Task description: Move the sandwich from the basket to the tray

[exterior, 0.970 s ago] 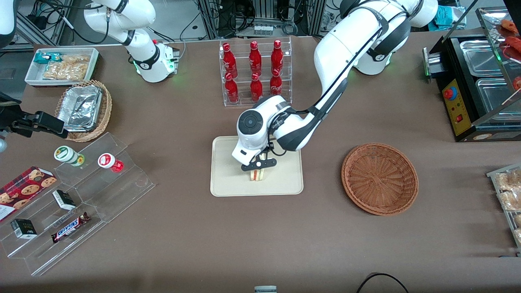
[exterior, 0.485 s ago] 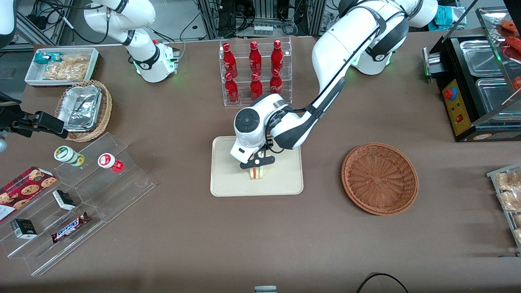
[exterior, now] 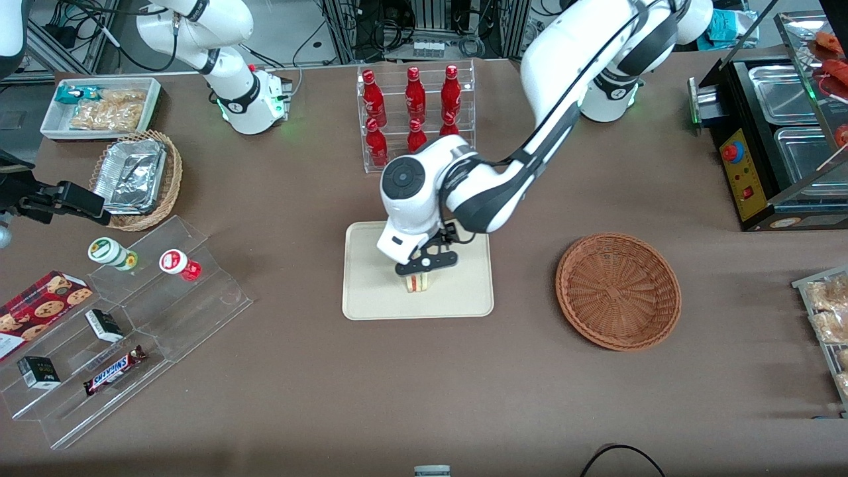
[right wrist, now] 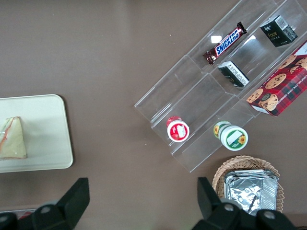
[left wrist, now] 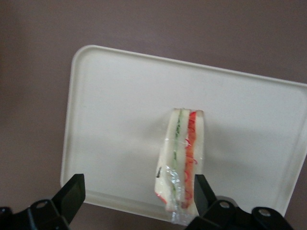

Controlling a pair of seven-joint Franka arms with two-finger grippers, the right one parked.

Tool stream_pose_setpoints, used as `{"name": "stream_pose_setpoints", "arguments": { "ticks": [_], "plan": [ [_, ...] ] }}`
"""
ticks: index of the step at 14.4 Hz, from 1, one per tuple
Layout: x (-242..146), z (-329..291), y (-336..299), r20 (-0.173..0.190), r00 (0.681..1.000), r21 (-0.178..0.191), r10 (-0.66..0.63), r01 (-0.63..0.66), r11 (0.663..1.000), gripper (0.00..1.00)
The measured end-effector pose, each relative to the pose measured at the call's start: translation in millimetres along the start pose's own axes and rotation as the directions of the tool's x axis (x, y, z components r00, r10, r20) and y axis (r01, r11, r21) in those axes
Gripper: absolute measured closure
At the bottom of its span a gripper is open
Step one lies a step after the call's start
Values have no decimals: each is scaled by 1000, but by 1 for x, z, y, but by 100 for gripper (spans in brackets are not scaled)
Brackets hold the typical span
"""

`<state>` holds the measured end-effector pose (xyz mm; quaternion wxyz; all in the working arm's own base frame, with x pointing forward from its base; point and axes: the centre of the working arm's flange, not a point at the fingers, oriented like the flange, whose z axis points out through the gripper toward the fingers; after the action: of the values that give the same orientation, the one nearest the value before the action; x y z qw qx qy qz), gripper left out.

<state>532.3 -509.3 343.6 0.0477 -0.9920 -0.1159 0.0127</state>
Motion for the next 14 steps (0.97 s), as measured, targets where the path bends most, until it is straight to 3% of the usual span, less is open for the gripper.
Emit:
{"name": "stream_pose_setpoints", "arguments": {
  "ticks": [4,7,9,11,14],
  "plan": [
    [56,-21,-76,38,993,86,-111,107,990,0],
    [89,-14,-142,83,993,119,-79,69,990,0],
    [103,-17,-188,119,992,105,-44,31,994,0],
    [108,-26,-230,153,988,69,-2,-9,998,0],
    [105,-47,-282,164,984,35,72,-79,996,0]
  ]
}}
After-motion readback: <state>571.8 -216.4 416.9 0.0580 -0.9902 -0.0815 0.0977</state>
